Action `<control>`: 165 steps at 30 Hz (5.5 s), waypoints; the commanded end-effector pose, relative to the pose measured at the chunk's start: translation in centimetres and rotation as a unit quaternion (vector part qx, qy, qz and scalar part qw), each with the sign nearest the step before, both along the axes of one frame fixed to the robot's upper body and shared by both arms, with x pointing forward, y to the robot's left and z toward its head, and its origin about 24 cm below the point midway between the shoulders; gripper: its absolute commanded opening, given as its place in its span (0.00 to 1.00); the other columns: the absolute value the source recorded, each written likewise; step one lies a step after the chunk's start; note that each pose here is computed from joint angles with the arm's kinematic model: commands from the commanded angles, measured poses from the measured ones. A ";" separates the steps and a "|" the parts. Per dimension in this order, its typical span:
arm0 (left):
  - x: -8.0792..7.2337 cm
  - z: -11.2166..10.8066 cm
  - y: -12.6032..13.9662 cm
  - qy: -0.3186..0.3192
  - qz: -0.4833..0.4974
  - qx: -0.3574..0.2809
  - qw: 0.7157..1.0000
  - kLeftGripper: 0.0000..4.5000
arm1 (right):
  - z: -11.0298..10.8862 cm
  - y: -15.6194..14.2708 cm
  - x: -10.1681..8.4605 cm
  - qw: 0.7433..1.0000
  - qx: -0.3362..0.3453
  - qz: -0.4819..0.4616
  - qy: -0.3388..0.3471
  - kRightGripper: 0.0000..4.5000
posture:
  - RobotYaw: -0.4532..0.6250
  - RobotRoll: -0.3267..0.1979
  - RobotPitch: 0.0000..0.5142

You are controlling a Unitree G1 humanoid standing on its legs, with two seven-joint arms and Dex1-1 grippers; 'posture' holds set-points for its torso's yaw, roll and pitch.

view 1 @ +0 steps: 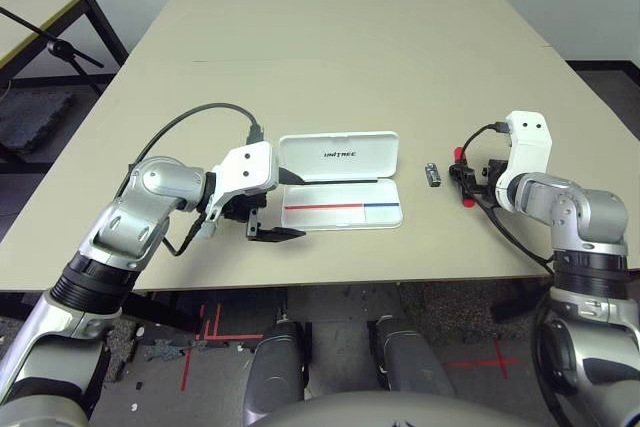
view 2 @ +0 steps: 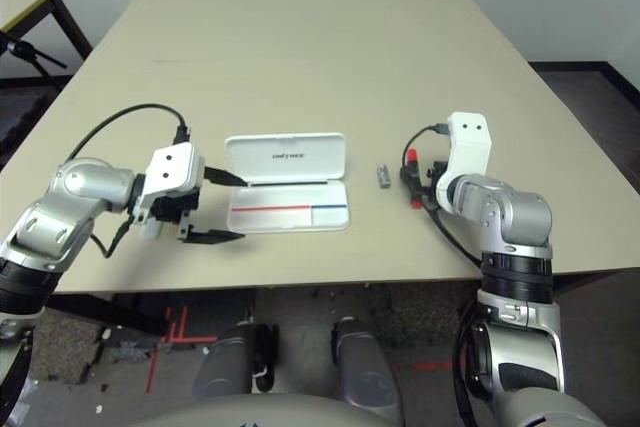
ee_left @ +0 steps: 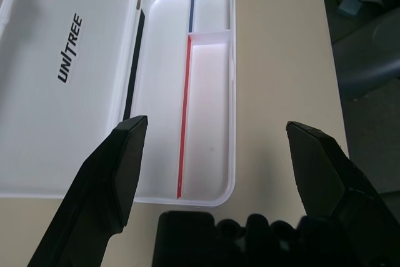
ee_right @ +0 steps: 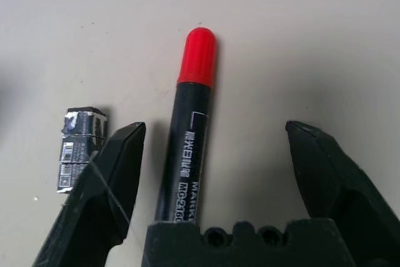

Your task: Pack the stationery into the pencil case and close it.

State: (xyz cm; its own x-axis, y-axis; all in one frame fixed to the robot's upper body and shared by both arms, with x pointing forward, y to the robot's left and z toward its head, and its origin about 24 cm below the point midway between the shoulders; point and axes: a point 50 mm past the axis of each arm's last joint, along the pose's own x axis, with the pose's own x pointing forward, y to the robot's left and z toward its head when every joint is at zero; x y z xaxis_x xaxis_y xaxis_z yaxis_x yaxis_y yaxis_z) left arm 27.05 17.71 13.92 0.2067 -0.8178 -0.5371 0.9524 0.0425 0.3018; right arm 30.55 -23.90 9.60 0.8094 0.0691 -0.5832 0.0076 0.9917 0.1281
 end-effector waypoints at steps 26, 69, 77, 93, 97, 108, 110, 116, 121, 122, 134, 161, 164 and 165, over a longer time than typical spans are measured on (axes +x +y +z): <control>-0.2 1.2 -0.3 0.002 -0.001 0.016 1.000 1.00 | 6.7 -2.7 -0.9 0.938 -0.131 0.311 -0.080 0.11 | 0.28 0.62 0.18; -0.8 2.0 1.1 -0.011 0.050 0.027 0.998 1.00 | 5.2 14.6 1.3 0.689 -0.119 0.704 -0.125 0.11 | 0.37 0.62 0.16; -0.8 2.0 1.0 -0.011 0.050 0.026 0.998 1.00 | 4.3 15.2 1.8 0.690 -0.135 0.699 -0.129 0.11 | 0.37 0.62 0.15; -0.8 1.7 1.5 -0.008 0.050 0.028 0.998 1.00 | 4.6 15.6 1.9 0.685 -0.107 0.701 -0.167 0.59 | 0.37 0.62 0.14; -0.9 1.8 1.4 -0.008 0.052 0.027 0.998 1.00 | 6.5 13.8 1.6 0.706 -0.062 0.683 -0.180 0.91 | 0.38 0.62 0.15; -1.5 1.8 2.1 0.001 0.076 0.027 0.997 1.00 | 9.5 3.1 -3.7 0.756 0.016 0.649 -0.085 1.00 | 0.38 0.62 0.16; -1.5 1.9 2.4 0.002 0.085 0.027 0.996 1.00 | 10.6 2.2 -5.0 0.762 0.034 0.641 -0.086 1.00 | 0.38 0.62 0.16; -1.3 1.5 2.4 0.004 0.102 0.026 0.994 1.00 | 10.9 1.8 -6.6 0.772 0.041 0.628 -0.086 1.00 | 0.37 0.62 0.16; -1.0 1.4 2.7 0.000 0.116 0.026 0.993 1.00 | 10.3 2.3 -6.4 0.775 0.041 0.624 -0.089 1.00 | 0.37 0.62 0.16; -0.9 1.4 2.8 -0.002 0.121 0.025 0.992 1.00 | 10.3 2.4 -6.4 0.775 0.042 0.624 -0.090 1.00 | 0.37 0.62 0.16; 1.6 0.5 6.5 0.039 0.427 0.049 0.902 1.00 | 9.6 2.9 -5.6 0.773 0.039 0.626 -0.095 1.00 | 0.38 0.62 0.17; 0.7 -1.9 5.7 0.145 0.623 0.066 0.766 1.00 | 8.5 2.6 -5.1 0.782 0.022 0.616 -0.086 1.00 | 0.38 0.62 0.20; 0.5 -2.1 5.3 0.152 0.618 0.069 0.768 1.00 | 8.4 2.6 -5.0 0.782 0.021 0.617 -0.086 1.00 | 0.38 0.62 0.20; 0.4 -2.2 5.2 0.153 0.614 0.073 0.771 1.00 | 8.4 2.6 -5.0 0.782 0.021 0.617 -0.086 1.00 | 0.38 0.62 0.20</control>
State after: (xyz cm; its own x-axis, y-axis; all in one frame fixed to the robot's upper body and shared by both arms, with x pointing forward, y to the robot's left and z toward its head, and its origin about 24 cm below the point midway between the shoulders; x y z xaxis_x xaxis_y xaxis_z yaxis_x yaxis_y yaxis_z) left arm 27.82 23.41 12.28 0.6491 -0.0139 -0.7605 0.2243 0.9589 0.1739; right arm 25.46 -21.35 18.01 0.1756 0.8792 -0.4430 -0.9715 0.2275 0.0666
